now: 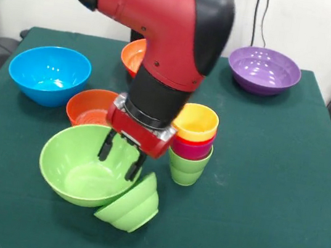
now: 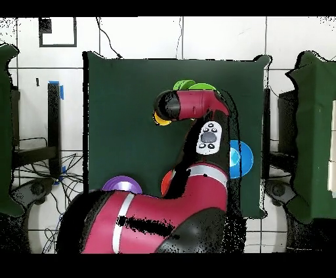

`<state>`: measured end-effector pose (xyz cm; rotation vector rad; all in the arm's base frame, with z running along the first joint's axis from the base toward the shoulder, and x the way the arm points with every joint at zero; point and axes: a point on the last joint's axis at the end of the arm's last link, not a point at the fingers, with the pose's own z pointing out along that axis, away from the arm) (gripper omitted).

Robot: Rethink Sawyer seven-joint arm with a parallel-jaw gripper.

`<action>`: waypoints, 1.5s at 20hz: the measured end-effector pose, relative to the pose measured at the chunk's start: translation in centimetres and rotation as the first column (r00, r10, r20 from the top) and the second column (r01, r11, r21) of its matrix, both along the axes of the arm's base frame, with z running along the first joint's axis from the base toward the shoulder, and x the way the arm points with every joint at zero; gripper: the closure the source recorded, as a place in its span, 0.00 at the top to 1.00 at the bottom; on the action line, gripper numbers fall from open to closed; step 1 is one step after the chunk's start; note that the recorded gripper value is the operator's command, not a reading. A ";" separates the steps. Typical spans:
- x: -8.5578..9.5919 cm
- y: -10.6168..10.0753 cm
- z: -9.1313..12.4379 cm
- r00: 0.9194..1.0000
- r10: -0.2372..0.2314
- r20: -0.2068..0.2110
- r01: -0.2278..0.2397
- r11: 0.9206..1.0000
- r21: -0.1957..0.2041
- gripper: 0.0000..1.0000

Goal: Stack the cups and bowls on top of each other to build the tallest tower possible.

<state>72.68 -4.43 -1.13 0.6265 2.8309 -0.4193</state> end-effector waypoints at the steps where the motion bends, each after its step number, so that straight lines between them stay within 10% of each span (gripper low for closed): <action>1: 0.1 0.3 -0.1 1.000 0.002 0.002 -0.002 1.000 -0.001 1.00; 20: 4.6 4.6 2.2 0.994 -0.037 0.100 0.037 0.999 0.006 1.00; 30: 2.4 -3.8 9.1 0.972 -0.202 0.122 0.194 0.979 0.067 1.00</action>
